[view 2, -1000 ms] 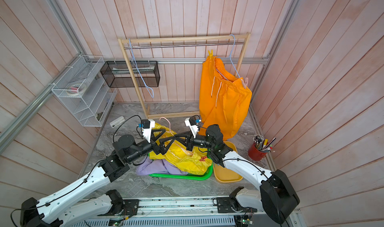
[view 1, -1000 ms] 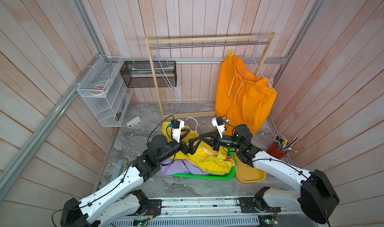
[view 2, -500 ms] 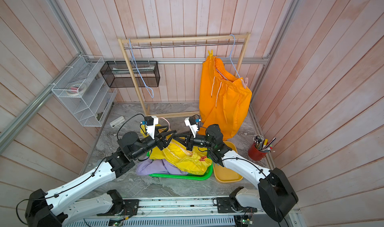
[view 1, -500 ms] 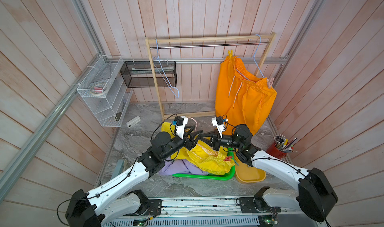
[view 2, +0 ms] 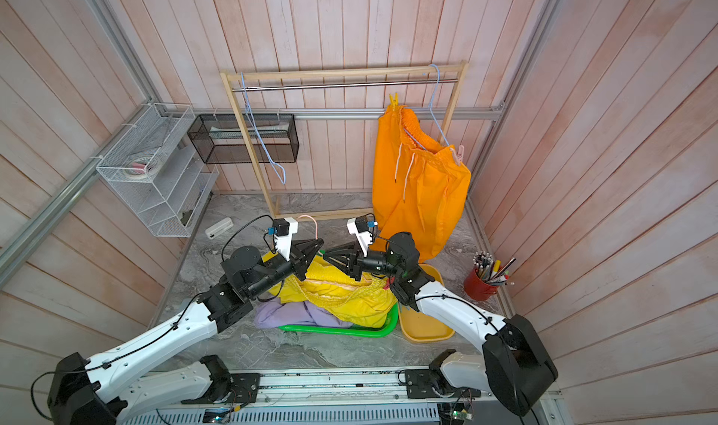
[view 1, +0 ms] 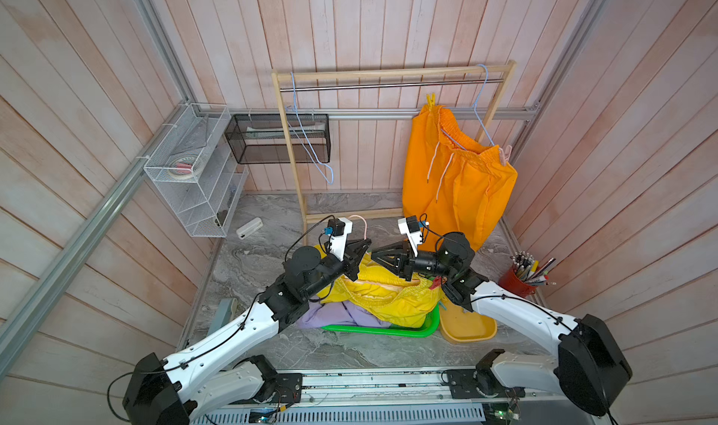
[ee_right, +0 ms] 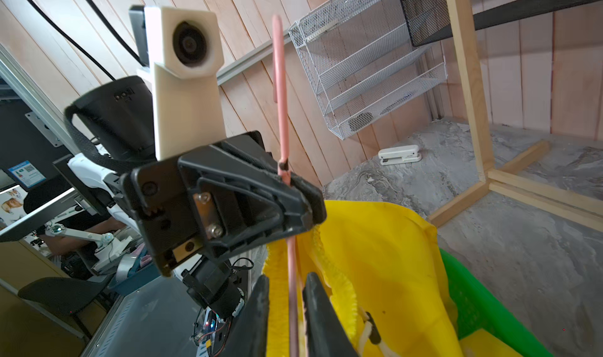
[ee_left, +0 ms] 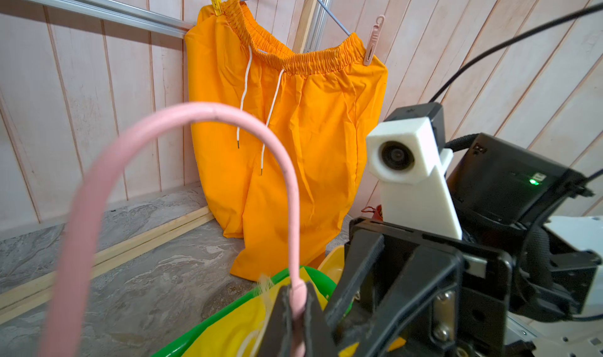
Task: Remove the clothespins securing shorts to the hanger
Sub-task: Pick up the hanger from the basket, then remove the clothespin from the hanger.
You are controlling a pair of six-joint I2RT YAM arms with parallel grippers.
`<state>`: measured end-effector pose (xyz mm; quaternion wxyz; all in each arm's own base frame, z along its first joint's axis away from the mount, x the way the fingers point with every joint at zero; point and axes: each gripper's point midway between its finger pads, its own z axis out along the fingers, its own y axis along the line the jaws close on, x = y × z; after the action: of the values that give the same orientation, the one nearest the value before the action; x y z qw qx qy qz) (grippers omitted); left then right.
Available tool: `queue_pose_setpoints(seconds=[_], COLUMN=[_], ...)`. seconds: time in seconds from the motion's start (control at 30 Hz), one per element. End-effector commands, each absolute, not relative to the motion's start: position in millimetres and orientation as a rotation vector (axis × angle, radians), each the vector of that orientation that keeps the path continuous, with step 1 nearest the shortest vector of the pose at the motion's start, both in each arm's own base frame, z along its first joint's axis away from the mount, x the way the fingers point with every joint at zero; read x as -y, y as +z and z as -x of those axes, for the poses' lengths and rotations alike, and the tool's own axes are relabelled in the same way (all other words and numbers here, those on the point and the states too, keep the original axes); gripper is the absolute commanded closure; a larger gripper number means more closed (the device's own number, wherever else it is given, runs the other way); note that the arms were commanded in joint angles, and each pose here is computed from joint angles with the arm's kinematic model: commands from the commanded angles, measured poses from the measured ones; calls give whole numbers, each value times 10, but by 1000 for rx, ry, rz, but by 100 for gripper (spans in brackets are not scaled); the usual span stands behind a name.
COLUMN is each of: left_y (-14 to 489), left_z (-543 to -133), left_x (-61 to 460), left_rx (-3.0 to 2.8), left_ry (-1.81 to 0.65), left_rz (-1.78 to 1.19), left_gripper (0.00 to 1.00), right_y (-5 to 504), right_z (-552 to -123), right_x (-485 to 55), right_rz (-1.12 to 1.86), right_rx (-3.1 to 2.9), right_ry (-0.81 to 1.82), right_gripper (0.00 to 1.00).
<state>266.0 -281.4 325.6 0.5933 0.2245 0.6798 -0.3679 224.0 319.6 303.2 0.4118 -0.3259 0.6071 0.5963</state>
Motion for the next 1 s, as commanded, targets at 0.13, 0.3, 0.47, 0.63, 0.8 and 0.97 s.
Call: queue_pose_setpoints(seconds=[0.13, 0.3, 0.47, 0.63, 0.8, 0.97], left_y=[3530, 3521, 3440, 3394, 3423, 3407], left_z=[-2463, -2376, -2352, -2343, -2324, -2327], left_x=[2647, 2549, 2535, 2514, 2494, 2416], left_rx=[-1444, -1444, -1476, -1481, -1488, -1513], left_ry=[-764, -685, -671, -673, -691, -679], left_rz=[-614, -692, -736, -748, -775, -798], left_gripper=[100, 100, 100, 100, 100, 100], right_y=[3486, 3526, 3309, 3031, 2680, 2685], right_z=[-2093, -2078, -2022, -1869, -1795, -1719], right_x=[-2922, -2521, -2248, -2139, -2129, -2086], right_rz=[812, 734, 679, 684, 687, 619], right_rx=[-1432, -1472, -1566, -1609, -1672, -1584], right_ry=[1370, 1211, 1154, 1144, 1169, 1235], right_gripper=[62, 53, 49, 42, 42, 41])
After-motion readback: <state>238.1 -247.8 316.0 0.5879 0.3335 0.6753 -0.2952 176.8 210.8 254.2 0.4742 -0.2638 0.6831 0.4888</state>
